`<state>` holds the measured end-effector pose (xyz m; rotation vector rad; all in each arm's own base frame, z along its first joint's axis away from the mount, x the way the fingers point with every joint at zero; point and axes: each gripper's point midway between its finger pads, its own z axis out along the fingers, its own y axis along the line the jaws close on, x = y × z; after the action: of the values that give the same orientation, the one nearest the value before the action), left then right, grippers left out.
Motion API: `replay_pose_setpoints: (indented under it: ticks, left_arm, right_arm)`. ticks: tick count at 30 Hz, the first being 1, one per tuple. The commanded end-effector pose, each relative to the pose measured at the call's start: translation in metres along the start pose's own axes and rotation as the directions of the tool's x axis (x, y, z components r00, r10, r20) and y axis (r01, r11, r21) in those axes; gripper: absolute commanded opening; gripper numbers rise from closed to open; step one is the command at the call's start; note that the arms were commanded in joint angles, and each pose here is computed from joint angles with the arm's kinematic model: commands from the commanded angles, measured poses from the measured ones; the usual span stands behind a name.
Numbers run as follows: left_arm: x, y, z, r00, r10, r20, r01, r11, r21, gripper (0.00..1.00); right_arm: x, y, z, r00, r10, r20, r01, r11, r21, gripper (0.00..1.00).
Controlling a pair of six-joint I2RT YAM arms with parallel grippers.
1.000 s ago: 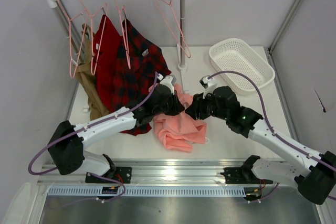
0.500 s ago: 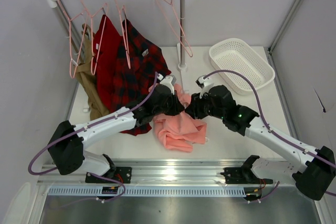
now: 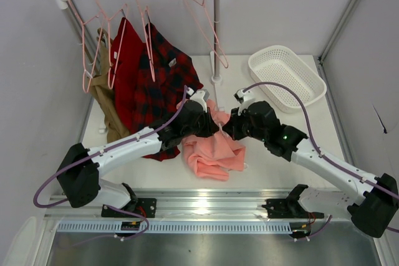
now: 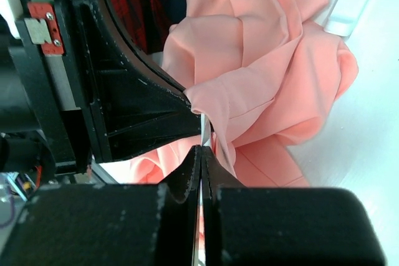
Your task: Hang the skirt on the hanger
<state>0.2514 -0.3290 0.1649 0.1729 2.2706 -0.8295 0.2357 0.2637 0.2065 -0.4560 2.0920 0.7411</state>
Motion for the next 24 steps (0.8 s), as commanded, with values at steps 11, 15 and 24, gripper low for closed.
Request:
replay_pose_setpoints:
  ticks: [11, 15, 24]
  left_arm:
    - [-0.026, -0.013, -0.018, 0.996, 0.020, 0.082, -0.022, 1.000, 0.020, 0.16]
    - [-0.043, -0.019, -0.035, 0.991, 0.055, 0.123, -0.058, 0.998, 0.020, 0.39]
    - [-0.088, -0.013, -0.088, 0.957, 0.173, 0.232, -0.168, 0.985, -0.044, 0.84]
  right_arm:
    - [-0.068, 0.024, -0.028, 0.933, 0.271, 0.238, -0.251, 0.962, -0.111, 0.00]
    - [-0.053, 0.012, -0.014, 0.918, 0.348, 0.192, -0.341, 0.938, -0.068, 0.00]
    - [-0.074, -0.016, -0.037, 0.764, 0.566, 0.308, -0.558, 0.821, -0.123, 0.00]
